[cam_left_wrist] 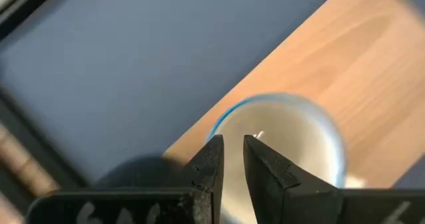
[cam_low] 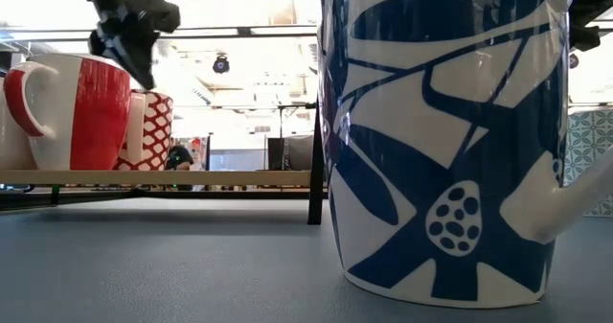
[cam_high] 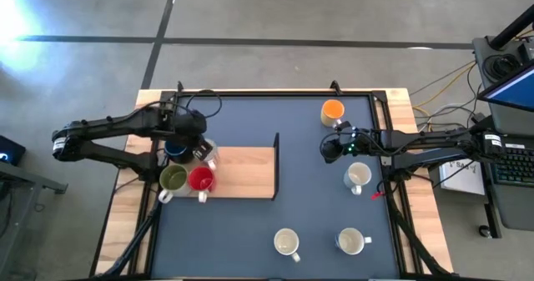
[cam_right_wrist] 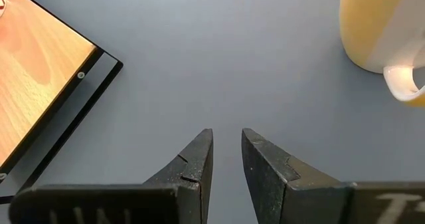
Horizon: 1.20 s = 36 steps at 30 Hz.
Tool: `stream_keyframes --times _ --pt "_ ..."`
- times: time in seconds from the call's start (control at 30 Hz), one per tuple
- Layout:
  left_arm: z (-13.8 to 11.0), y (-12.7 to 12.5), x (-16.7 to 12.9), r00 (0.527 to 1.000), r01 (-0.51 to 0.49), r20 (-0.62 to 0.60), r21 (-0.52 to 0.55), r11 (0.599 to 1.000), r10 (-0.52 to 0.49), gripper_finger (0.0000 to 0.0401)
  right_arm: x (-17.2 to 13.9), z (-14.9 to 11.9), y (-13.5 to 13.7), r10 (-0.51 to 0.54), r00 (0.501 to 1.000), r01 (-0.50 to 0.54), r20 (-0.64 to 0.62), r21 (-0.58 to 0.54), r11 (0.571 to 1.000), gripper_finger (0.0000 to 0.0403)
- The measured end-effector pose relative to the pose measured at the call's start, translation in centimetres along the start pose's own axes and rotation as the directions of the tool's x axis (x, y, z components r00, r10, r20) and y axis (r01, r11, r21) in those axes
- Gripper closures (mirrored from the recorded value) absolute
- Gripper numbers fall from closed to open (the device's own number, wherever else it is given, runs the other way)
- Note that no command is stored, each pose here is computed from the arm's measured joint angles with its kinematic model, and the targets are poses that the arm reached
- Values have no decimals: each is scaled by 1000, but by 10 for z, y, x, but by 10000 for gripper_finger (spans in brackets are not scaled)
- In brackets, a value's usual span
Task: Place coffee mugs
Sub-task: Put the white red patterned mug on the shelf, then move the yellow mug to the bottom right side of the shelf
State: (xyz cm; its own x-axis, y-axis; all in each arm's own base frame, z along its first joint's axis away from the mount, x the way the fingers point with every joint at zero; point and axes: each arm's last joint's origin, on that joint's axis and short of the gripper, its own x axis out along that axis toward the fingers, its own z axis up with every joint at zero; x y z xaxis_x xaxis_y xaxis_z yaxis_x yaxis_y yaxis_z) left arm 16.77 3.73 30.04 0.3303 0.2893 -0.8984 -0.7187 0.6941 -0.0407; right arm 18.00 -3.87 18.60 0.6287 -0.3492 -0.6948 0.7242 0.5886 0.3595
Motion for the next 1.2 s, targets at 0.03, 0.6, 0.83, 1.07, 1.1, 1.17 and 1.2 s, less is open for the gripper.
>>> stream_keyframes --times 0.03,0.6,0.83,1.07,1.1,1.17,1.2 --pt "2 -2 -1 999 20 28 7 1000 -21 360 0 0 0 0 1000 0 0 0 1000 335" --pt "57 -37 -11 801 303 528 53 952 -284 360 0 0 0 0 1000 0 0 0 1000 335" --pt "84 -53 -24 558 403 730 176 898 -394 360 1 2 -2 32 999 -32 -34 18 999 335" --pt "94 -66 -23 456 466 766 229 854 -454 360 1 3 -1 44 999 -43 -21 20 999 335" --pt "94 -68 -22 455 471 764 229 852 -457 360 1 4 0 50 999 -50 -2 23 999 335" --pt "95 -72 -19 455 480 760 230 847 -464 360 1 7 2 58 998 -59 30 11 998 335" --pt "94 -74 -17 457 481 756 232 845 -468 360 1 9 3 51 997 -50 65 -20 999 335"
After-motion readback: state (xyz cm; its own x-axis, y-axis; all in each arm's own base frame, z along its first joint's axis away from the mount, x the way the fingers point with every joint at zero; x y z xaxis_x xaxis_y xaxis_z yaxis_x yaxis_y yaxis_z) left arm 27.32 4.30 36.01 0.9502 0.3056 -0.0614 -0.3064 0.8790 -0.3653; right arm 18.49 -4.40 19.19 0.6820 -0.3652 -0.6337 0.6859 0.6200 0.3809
